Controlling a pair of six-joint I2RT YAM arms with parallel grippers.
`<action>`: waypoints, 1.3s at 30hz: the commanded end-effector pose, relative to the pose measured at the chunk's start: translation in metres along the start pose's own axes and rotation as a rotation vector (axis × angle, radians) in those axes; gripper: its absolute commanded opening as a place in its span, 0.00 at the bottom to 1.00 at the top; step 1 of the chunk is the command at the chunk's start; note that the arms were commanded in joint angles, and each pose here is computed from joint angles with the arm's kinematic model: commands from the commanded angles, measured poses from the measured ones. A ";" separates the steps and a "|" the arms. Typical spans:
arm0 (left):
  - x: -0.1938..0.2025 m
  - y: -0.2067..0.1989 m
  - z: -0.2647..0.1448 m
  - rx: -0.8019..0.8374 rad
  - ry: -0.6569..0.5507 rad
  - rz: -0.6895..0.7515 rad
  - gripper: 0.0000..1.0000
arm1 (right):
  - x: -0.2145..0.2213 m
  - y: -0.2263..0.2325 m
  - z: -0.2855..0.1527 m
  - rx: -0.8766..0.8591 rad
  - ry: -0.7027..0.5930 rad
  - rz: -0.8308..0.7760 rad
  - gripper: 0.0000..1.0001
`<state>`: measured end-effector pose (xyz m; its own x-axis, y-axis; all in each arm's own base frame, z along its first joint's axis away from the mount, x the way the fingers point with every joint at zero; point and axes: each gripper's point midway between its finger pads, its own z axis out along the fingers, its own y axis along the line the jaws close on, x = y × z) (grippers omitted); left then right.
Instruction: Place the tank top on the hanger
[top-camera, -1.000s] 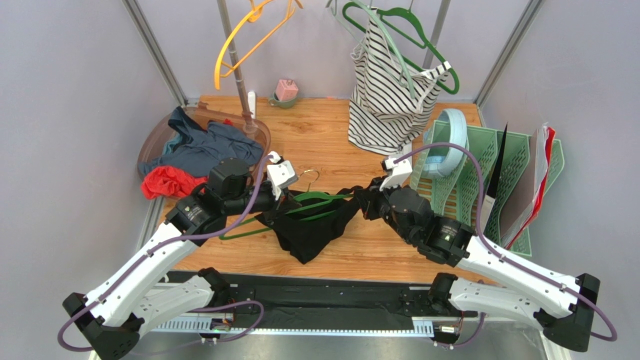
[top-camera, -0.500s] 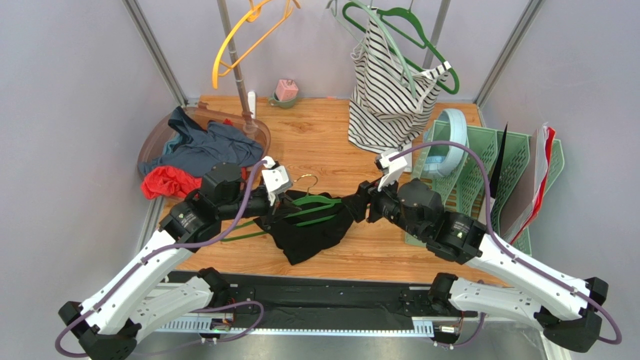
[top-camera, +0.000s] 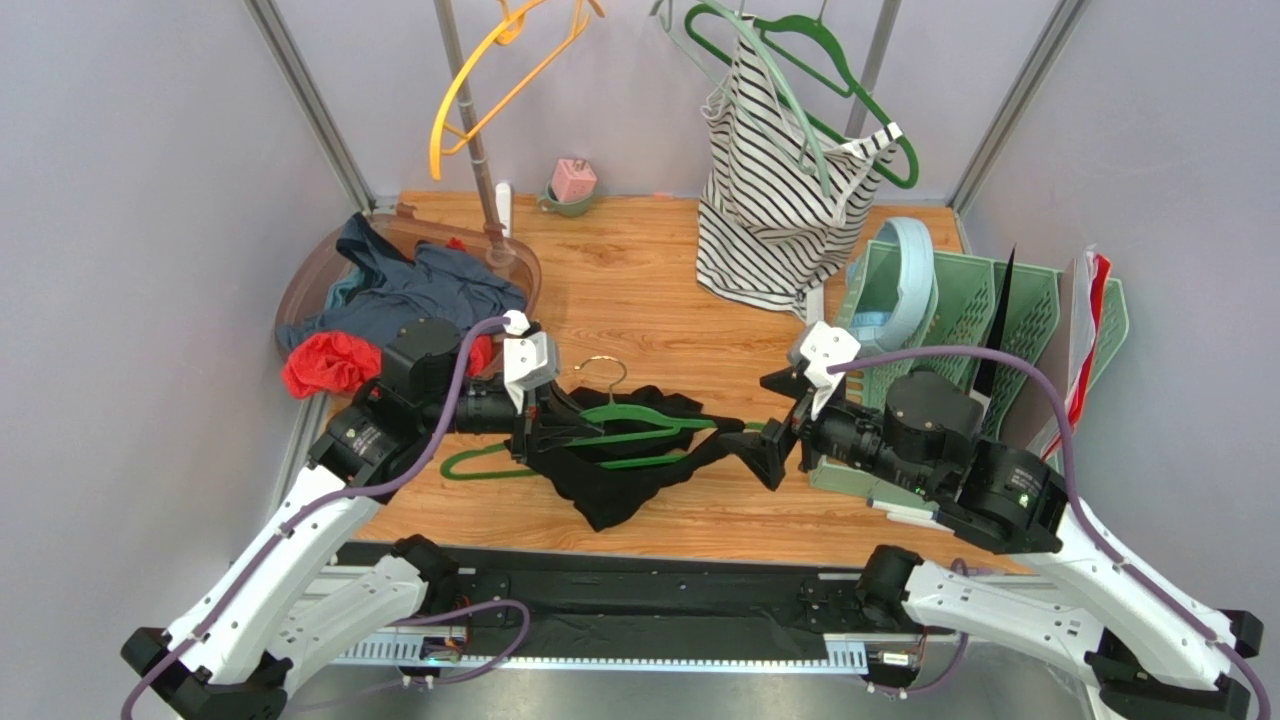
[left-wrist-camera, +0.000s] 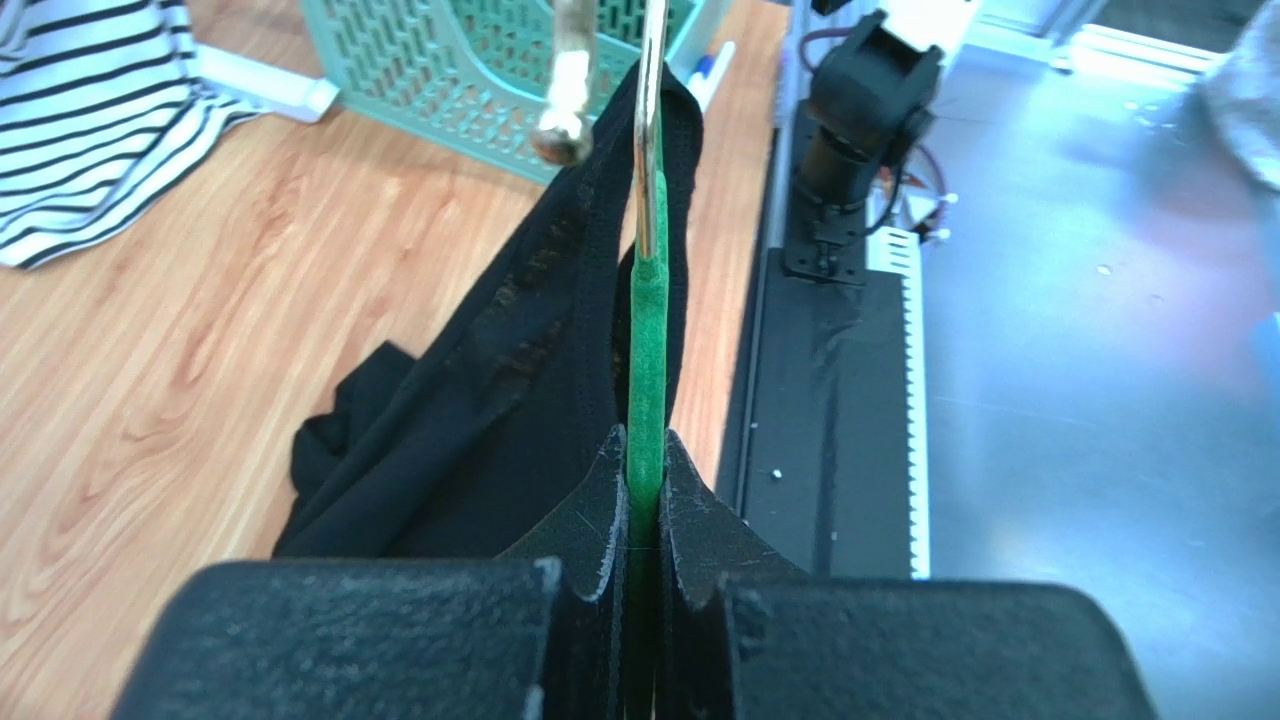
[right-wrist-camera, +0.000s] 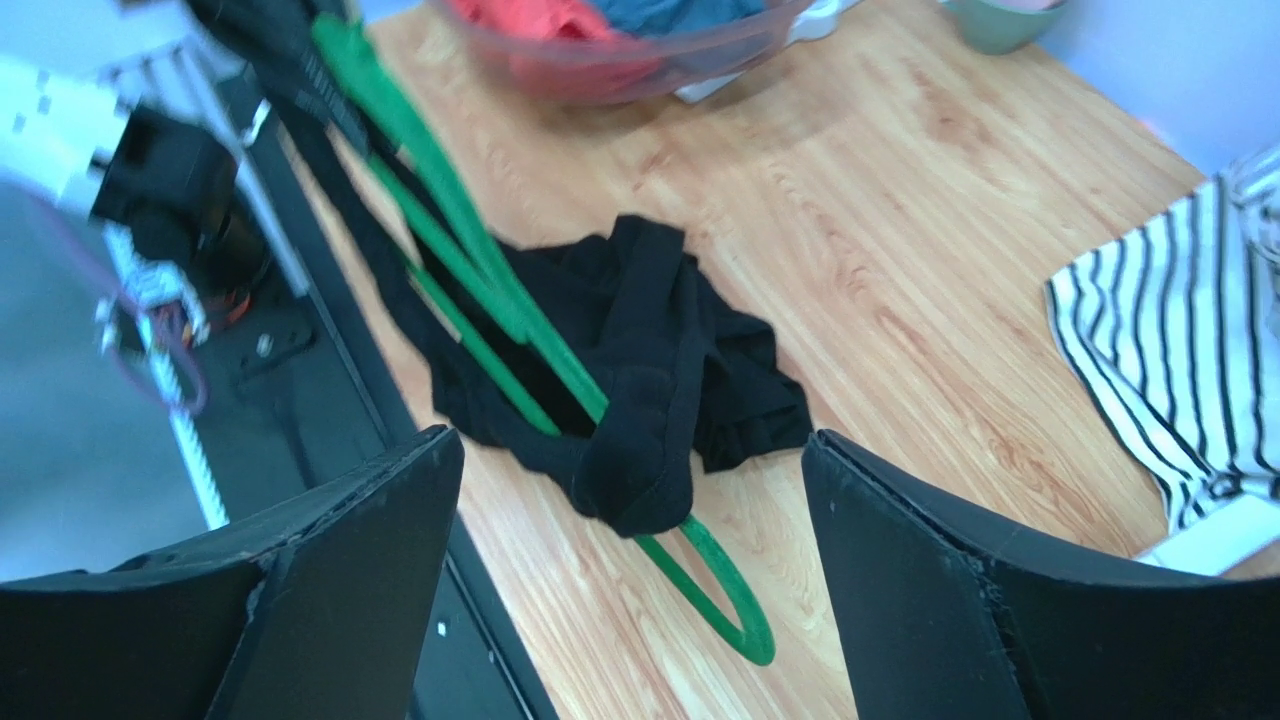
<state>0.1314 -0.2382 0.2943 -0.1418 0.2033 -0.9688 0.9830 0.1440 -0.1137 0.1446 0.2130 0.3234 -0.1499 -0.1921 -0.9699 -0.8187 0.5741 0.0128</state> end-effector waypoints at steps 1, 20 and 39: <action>-0.033 -0.024 -0.008 0.141 -0.089 0.084 0.00 | 0.018 0.027 -0.003 -0.208 0.100 -0.121 0.88; -0.031 -0.030 -0.016 0.182 -0.061 0.101 0.00 | 0.046 0.045 0.013 -0.355 0.237 -0.072 0.48; -0.027 0.014 -0.010 -0.047 -0.019 0.040 0.86 | 0.043 0.036 0.018 -0.282 0.206 -0.048 0.00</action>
<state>0.1300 -0.2330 0.3025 -0.1524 0.2182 -0.9639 0.9860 0.1009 -0.1330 0.1057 0.2372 0.2620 -0.2045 -0.4493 -0.8697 -0.9600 0.2655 0.0886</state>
